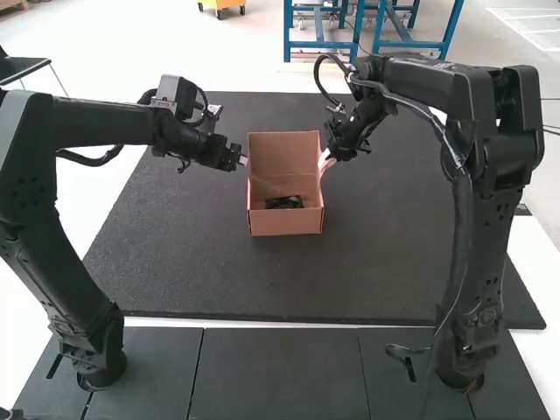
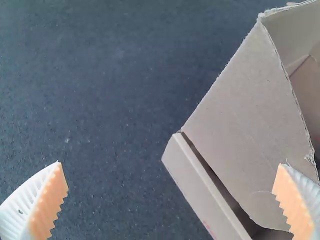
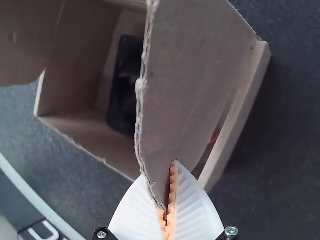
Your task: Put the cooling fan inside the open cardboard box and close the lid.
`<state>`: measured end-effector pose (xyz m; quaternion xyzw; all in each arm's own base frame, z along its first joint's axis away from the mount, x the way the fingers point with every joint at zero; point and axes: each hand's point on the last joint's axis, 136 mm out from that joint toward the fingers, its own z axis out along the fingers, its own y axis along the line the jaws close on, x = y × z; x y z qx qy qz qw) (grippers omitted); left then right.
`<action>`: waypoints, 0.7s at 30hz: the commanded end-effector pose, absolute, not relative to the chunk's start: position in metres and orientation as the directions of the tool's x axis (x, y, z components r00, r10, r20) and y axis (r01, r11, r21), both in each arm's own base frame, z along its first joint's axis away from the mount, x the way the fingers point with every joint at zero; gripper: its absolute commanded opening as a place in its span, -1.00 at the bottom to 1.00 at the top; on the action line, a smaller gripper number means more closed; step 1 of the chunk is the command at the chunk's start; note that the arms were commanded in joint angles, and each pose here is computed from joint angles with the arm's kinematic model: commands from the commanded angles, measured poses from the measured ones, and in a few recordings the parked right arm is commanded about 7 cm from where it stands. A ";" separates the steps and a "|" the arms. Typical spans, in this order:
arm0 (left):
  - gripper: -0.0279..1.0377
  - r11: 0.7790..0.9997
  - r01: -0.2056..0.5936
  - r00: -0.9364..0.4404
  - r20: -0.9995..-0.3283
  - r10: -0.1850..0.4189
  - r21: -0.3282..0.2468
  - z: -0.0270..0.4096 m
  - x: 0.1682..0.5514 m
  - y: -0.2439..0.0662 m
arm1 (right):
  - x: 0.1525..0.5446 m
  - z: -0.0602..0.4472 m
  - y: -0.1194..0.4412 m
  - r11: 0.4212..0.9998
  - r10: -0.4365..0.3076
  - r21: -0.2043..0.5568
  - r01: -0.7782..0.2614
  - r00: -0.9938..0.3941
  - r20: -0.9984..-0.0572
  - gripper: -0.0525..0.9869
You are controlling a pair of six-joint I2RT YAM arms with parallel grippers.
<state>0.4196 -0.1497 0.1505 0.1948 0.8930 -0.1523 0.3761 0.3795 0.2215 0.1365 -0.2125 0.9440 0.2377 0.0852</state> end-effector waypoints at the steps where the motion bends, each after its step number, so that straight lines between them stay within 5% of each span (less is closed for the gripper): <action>1: 0.87 0.860 0.499 -0.610 -0.750 0.257 -0.111 0.162 0.420 -0.156 | 0.384 0.131 0.218 0.807 -0.399 0.353 -0.475 -0.877 -0.267 -0.93; 15: 0.87 0.854 0.508 -0.611 -0.745 0.266 -0.112 0.166 0.414 -0.156 | 0.369 0.110 0.204 0.818 -0.443 0.312 -0.484 -0.875 -0.196 -0.93; 21: 0.87 0.853 0.510 -0.608 -0.748 0.266 -0.111 0.167 0.414 -0.157 | 0.357 0.119 0.221 0.788 -0.444 0.388 -0.478 -0.878 -0.181 -0.93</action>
